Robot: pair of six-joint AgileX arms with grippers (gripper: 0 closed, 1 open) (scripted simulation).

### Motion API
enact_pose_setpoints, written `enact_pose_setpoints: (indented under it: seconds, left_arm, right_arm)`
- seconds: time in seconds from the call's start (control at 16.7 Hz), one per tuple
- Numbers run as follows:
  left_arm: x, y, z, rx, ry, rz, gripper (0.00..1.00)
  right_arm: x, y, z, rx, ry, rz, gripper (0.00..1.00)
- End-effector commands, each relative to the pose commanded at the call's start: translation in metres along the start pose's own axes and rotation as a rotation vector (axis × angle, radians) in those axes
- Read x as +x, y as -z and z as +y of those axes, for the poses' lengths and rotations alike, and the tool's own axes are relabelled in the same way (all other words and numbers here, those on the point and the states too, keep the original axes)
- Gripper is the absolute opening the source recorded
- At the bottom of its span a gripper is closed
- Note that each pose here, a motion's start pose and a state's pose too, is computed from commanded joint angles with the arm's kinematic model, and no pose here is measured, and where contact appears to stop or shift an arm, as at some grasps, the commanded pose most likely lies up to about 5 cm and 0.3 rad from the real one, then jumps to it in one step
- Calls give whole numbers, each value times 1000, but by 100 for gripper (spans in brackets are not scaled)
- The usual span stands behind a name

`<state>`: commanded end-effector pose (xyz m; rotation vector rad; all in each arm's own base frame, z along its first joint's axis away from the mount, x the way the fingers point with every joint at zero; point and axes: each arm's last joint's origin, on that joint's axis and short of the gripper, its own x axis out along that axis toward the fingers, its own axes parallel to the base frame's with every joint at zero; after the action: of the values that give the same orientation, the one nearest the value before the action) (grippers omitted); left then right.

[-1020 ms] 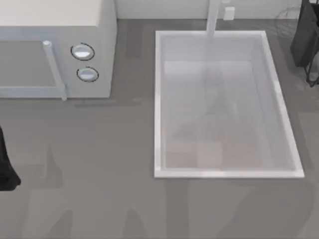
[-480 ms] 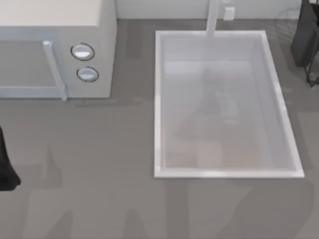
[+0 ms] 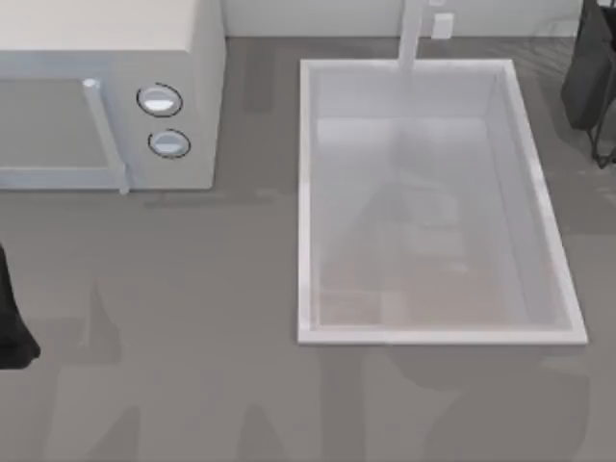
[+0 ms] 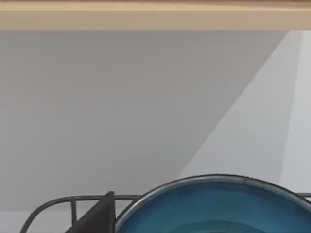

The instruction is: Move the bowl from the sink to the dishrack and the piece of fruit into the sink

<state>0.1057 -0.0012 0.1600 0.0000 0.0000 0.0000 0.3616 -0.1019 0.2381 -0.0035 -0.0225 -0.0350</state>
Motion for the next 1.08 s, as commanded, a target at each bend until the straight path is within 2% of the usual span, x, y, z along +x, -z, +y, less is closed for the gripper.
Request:
enact_pose_setpoints:
  seconds: [0.24, 0.54, 0.84, 1.08]
  left_arm:
    - [0, 0, 0, 0, 0, 0, 100]
    - [0, 0, 0, 0, 0, 0, 100]
    - [0, 0, 0, 0, 0, 0, 100]
    - [0, 0, 0, 0, 0, 0, 100]
  right_arm:
    - [-47, -33, 18, -5, 39, -29, 100]
    - [-141, -53, 53, -17, 58, -65, 100]
    - [-225, -10, 79, -18, 25, -48, 100]
    - [-254, 40, 88, -8, -12, -9, 100]
